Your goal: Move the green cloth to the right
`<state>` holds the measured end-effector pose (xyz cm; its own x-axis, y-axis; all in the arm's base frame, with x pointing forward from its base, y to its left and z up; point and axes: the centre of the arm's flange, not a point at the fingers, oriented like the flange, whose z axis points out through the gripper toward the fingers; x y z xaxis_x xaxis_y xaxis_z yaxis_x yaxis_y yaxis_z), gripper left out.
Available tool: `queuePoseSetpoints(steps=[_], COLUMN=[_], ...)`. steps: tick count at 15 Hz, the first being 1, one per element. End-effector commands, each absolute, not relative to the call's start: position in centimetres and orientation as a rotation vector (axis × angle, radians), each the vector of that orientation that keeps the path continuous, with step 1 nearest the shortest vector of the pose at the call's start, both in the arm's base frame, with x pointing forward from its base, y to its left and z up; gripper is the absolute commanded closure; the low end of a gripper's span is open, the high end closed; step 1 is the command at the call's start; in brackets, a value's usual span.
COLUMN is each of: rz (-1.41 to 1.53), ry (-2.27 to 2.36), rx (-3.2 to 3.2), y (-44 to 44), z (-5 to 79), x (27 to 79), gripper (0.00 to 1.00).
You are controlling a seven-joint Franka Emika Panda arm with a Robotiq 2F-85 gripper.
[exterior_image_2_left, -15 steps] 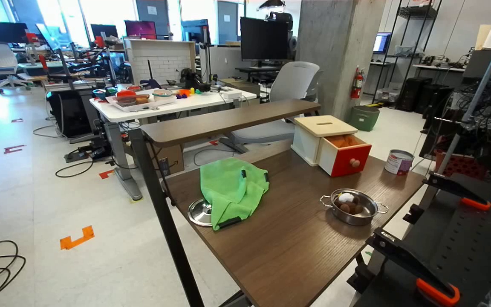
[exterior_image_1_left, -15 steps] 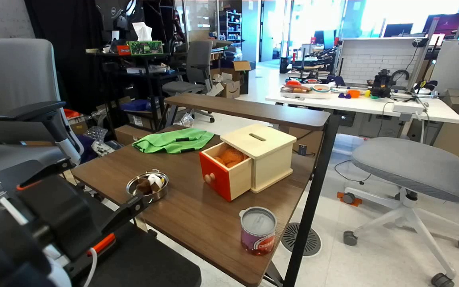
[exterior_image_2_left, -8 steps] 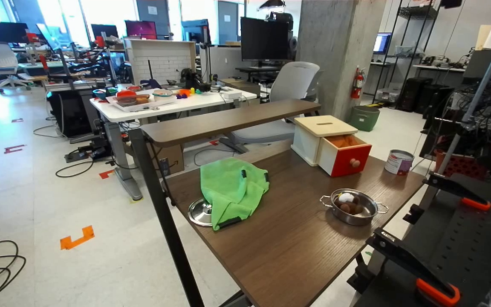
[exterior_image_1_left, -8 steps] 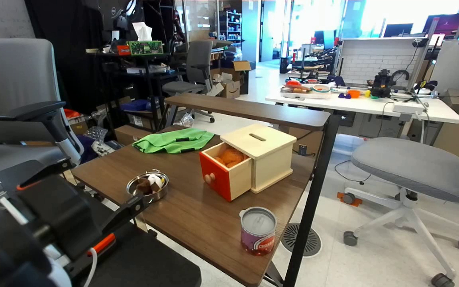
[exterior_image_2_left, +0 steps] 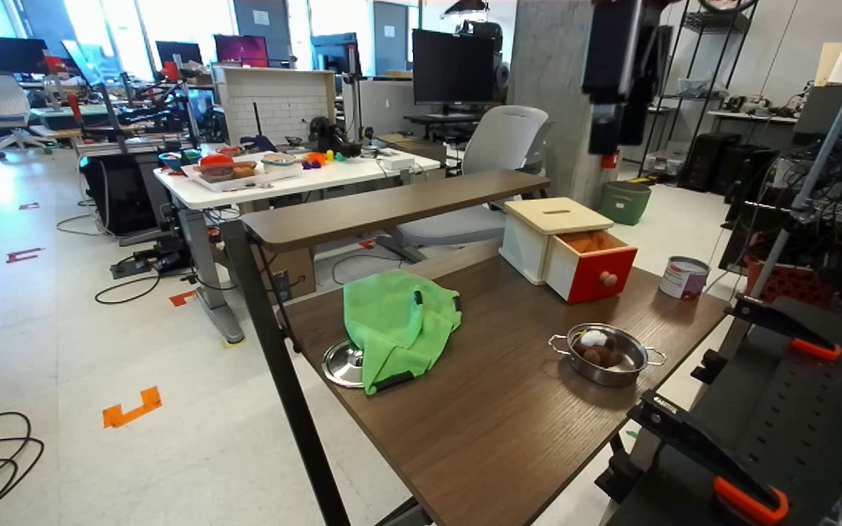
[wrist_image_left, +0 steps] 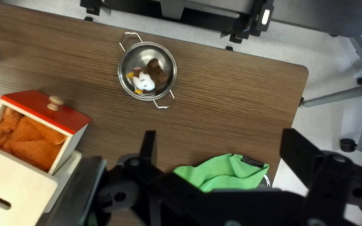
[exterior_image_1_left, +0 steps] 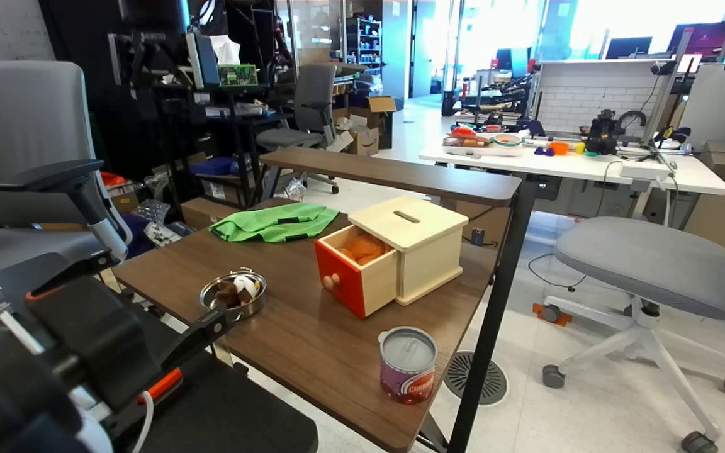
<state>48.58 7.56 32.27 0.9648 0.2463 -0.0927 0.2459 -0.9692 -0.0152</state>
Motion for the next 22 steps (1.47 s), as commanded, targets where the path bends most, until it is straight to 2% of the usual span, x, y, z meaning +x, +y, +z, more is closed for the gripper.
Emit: queuePoseSetpoints(steps=[1, 11, 22], rz=[0.032, -0.107, -0.066], ry=[-0.329, -0.115, -0.022], rx=[-3.102, -3.050, -3.030], y=[10.8, 15.4, 17.3], z=[28.0, 20.3, 11.3], x=[52.0, 64.7, 69.0], gripper=[0.00, 0.00, 0.00])
